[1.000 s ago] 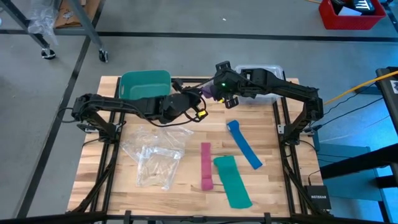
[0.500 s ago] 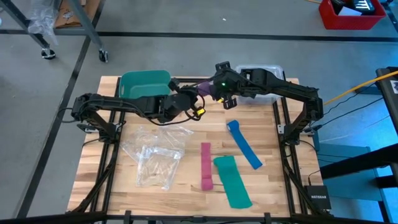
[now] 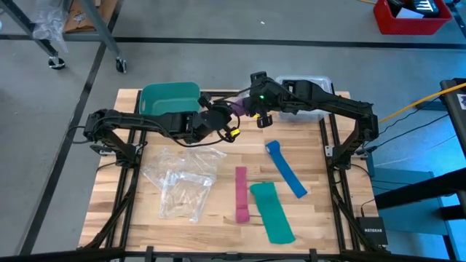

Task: Roll bandage
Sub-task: Put the rolled purple bandage into the transparent zip bag, then close the transparent zip bag

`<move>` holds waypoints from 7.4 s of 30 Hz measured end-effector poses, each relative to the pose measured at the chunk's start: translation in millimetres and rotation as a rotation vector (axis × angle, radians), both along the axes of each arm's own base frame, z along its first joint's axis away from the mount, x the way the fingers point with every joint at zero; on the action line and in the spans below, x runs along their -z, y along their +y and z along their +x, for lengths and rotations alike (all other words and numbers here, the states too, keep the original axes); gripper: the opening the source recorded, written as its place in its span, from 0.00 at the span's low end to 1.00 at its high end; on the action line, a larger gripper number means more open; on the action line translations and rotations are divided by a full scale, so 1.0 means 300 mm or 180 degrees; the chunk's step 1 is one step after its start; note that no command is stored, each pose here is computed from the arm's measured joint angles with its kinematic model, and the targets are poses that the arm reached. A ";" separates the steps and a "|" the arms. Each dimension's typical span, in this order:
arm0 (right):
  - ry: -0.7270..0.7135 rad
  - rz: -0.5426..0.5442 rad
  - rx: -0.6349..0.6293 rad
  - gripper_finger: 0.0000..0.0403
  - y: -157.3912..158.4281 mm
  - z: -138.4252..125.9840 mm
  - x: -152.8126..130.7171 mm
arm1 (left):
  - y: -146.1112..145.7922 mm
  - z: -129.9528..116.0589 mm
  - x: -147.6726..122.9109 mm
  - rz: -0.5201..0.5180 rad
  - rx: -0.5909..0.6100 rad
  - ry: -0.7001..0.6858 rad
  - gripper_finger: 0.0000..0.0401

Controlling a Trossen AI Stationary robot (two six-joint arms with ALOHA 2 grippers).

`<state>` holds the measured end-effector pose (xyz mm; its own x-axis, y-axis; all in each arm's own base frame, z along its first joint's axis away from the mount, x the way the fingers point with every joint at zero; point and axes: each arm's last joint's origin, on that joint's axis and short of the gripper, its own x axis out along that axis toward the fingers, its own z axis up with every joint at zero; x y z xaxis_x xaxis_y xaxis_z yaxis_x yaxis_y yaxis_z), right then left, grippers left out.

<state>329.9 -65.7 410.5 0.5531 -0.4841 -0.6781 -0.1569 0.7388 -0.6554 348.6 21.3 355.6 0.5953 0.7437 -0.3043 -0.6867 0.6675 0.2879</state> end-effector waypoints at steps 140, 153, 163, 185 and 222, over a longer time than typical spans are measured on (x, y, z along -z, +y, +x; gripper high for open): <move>-0.0859 0.1640 -0.1202 0.00 0.062 0.002 -0.122 | -0.330 -0.278 -0.231 0.1479 0.1170 0.0706 0.46; -0.0751 0.1687 -0.1186 0.00 0.064 -0.005 -0.113 | -0.306 -0.277 -0.218 0.1333 0.0988 0.0704 0.46; -0.0765 0.1789 -0.1306 0.00 0.068 -0.004 -0.115 | -0.295 -0.277 -0.206 0.1190 0.0974 0.0682 0.43; -0.0907 0.1599 -0.1356 0.12 0.064 0.006 -0.129 | -0.292 -0.295 -0.204 0.1377 0.1064 0.0960 0.01; -0.0870 0.1504 -0.1175 0.41 0.057 0.004 -0.125 | -0.233 -0.461 -0.267 0.0960 0.0852 0.0587 0.00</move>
<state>331.0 -48.5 447.9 0.8082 0.0857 -0.5827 -0.3289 0.8863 -0.3259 210.5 -48.4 435.6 0.7352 0.6424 -0.2164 -0.4200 0.6822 0.5985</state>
